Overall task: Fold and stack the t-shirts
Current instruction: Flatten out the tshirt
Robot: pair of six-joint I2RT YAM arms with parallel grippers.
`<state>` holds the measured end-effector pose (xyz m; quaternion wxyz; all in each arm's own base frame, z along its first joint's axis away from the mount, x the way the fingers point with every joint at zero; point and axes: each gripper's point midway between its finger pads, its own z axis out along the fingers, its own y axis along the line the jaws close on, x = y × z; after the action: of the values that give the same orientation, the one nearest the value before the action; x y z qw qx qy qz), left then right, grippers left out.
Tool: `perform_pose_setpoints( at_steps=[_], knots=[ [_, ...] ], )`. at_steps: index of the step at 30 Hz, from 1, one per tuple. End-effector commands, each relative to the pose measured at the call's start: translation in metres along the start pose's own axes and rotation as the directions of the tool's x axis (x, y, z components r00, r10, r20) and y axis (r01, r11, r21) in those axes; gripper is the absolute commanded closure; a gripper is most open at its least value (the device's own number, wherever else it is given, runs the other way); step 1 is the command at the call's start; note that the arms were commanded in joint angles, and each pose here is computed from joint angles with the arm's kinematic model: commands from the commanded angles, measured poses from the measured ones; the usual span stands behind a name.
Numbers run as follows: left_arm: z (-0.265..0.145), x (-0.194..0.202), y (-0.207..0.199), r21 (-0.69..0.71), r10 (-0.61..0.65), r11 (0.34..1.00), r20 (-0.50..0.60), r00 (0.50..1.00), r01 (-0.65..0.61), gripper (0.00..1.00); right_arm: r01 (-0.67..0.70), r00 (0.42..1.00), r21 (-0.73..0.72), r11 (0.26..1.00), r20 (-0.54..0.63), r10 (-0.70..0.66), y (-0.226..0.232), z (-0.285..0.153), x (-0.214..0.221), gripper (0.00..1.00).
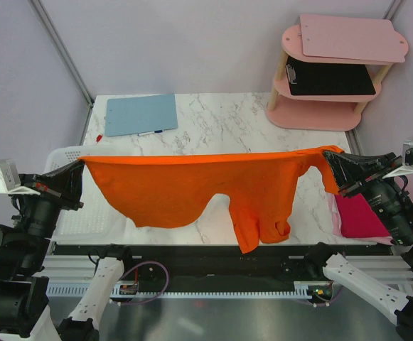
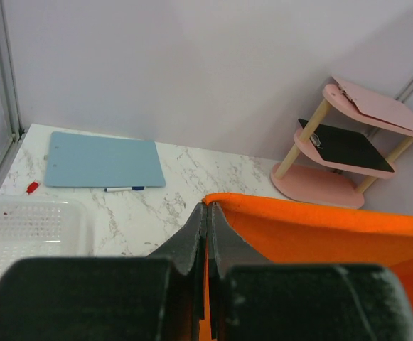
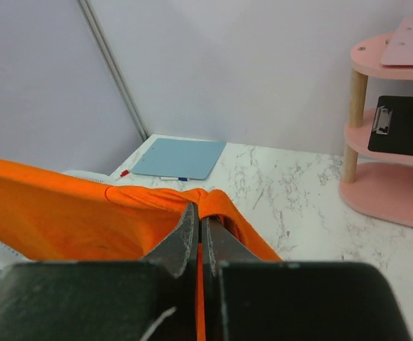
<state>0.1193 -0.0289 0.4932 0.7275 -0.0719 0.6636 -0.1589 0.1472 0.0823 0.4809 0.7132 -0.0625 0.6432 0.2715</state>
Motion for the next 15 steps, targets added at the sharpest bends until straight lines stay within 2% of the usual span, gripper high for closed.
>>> perform_pose_setpoints(
  at_steps=[1,5,7,8,9,11,12,14,15],
  knots=[
    [0.015,0.004,0.009,-0.041,0.046,0.998,-0.051,0.998,-0.048,0.98,0.029,1.000,0.034,0.999,-0.013,-0.028,-0.006,0.004,0.001,1.00],
    [0.044,0.008,0.017,-0.075,0.071,0.994,-0.104,0.992,-0.079,0.98,0.054,0.999,0.129,0.990,-0.016,-0.052,-0.019,0.029,0.008,1.00],
    [0.064,0.014,0.027,-0.114,0.077,0.989,-0.135,0.988,-0.093,0.98,0.089,0.995,0.176,0.980,-0.059,-0.080,-0.026,0.050,0.023,1.00],
    [0.082,0.024,0.031,-0.125,0.080,0.987,-0.180,0.980,-0.104,0.98,0.097,0.995,0.197,0.976,-0.050,-0.088,-0.028,0.060,0.023,1.00],
    [0.092,0.029,0.034,-0.130,0.078,0.986,-0.197,0.977,-0.105,0.98,0.122,0.990,0.226,0.966,-0.098,-0.102,-0.032,0.078,0.039,1.00],
    [0.123,0.048,0.042,-0.142,0.071,0.984,-0.254,0.965,-0.110,0.98,0.157,0.984,0.275,0.949,-0.120,-0.128,-0.039,0.100,0.049,1.00],
    [0.133,0.056,0.045,-0.146,0.069,0.983,-0.270,0.960,-0.111,0.98,0.193,0.973,0.289,0.937,-0.180,-0.145,-0.043,0.120,0.073,1.00],
    [0.160,0.082,0.056,-0.159,0.059,0.981,-0.320,0.946,-0.115,0.98,0.229,0.961,0.296,0.927,-0.219,-0.168,-0.046,0.145,0.095,1.00],
    [0.181,0.107,0.064,-0.165,0.048,0.979,-0.388,0.920,-0.121,0.98,0.267,0.938,0.299,0.916,-0.299,-0.176,-0.055,0.165,0.127,1.00]
  ],
)
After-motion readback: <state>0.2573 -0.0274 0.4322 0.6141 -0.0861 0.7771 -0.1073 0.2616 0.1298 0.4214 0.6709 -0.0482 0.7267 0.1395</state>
